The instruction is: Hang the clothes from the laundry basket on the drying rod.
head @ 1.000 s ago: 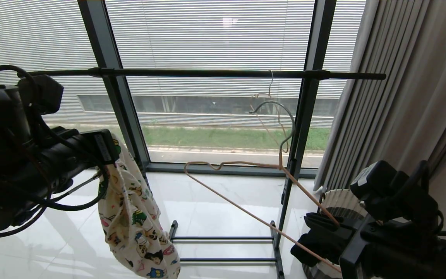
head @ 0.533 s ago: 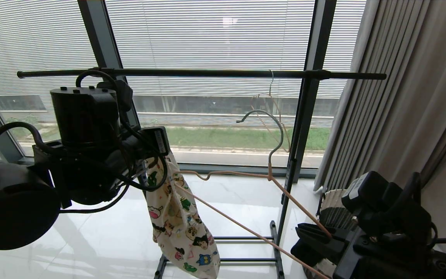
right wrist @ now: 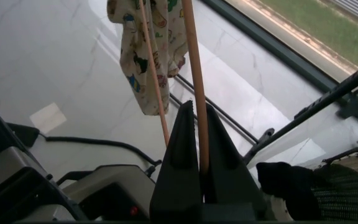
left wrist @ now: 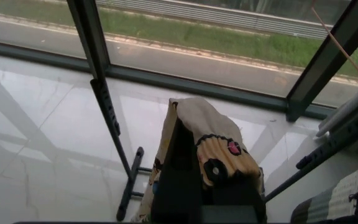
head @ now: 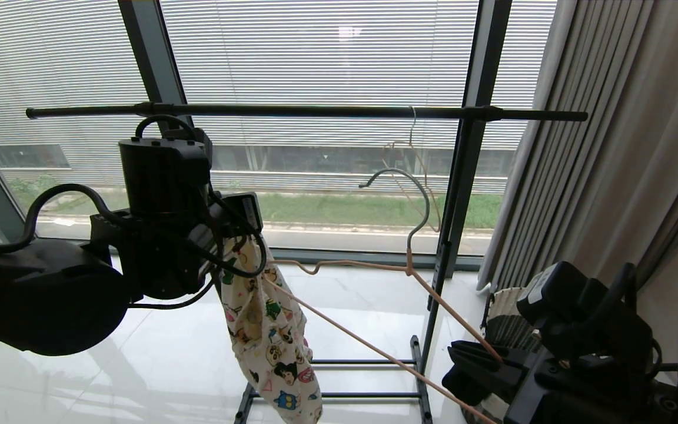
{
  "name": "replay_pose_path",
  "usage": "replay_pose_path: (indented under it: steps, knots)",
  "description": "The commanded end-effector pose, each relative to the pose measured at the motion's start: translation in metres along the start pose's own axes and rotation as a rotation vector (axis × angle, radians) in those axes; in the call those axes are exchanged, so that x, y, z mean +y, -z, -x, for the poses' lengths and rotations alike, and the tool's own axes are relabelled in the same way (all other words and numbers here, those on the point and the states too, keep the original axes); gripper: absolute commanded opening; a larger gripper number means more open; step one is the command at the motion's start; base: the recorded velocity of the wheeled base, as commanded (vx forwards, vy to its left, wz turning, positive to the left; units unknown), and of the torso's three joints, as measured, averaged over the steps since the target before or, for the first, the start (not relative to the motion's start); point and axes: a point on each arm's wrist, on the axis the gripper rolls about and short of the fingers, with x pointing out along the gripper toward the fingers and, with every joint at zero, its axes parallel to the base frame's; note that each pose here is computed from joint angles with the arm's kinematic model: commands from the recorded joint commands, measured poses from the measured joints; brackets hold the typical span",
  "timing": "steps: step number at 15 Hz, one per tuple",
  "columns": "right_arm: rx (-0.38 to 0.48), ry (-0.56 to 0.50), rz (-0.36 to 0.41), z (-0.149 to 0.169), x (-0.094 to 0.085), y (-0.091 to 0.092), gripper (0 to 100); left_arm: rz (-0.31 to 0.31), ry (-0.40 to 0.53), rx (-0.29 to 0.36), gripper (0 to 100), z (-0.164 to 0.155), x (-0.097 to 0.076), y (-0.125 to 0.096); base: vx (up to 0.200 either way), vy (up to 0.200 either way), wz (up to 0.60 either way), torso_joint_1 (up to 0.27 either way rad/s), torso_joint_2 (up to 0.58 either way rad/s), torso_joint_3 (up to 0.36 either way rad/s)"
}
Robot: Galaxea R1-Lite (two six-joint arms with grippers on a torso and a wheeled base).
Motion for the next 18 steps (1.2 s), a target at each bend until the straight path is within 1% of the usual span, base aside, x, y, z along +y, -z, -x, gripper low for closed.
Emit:
replay_pose_path:
  steps: [1, 3, 5, 6, 9, 12, 13, 16, 18]
  knots:
    - [-0.003, -0.003, 0.001, 0.0, 0.0, -0.001, 0, -0.001, -0.007, 0.003, 0, -0.005, -0.002, 0.001, 0.0, 0.0, 0.0, 0.0, 0.0, 0.0]
    - [-0.005, -0.006, 0.0, -0.002, 0.001, -0.001, 0, -0.004, 0.006, 0.003, 0, -0.002, -0.005, 0.001, 0.0, 0.0, 0.0, 0.0, 0.0, 0.0]
    - [-0.006, -0.005, 0.0, -0.009, 0.003, 0.0, 0, -0.006, 0.032, -0.002, 0, 0.003, -0.011, 0.001, 0.0, 0.0, 0.0, 0.0, 0.0, 0.0]
    - [-0.007, -0.002, -0.002, -0.019, 0.006, 0.003, 0, -0.009, 0.05, -0.003, 0, 0.006, -0.016, 0.001, 0.0, 0.0, 0.0, 0.0, 0.0, 0.0]
    - [-0.024, 0.021, -0.013, -0.034, 0.005, 0.004, 0, -0.012, 0.044, -0.006, 0, 0.009, -0.02, 0.002, 0.0, 0.0, 0.0, 0.0, 0.0, 0.0]
    - [-0.031, 0.054, -0.024, -0.035, -0.002, 0.002, 0, -0.011, 0.047, -0.01, 0, 0.011, -0.02, 0.0, 0.0, 0.0, 0.0, 0.0, 0.0, 0.0]
    - [-0.034, 0.08, -0.029, -0.035, -0.004, 0.002, 0, -0.01, 0.047, -0.01, 0, 0.011, -0.021, 0.001, 0.0, 0.0, 0.0, 0.0, 0.0, 0.0]
    - [-0.066, 0.092, -0.035, -0.023, -0.007, -0.001, 0, -0.01, -0.025, -0.01, 0, 0.006, -0.015, 0.002, 0.0, 0.0, 0.0, 0.0, 0.0, 0.0]
    - [-0.076, 0.091, -0.037, -0.016, -0.009, -0.001, 0, -0.012, -0.036, -0.006, 0, 0.003, -0.014, 0.003, 0.0, 0.0, 0.0, 0.0, 0.0, 0.0]
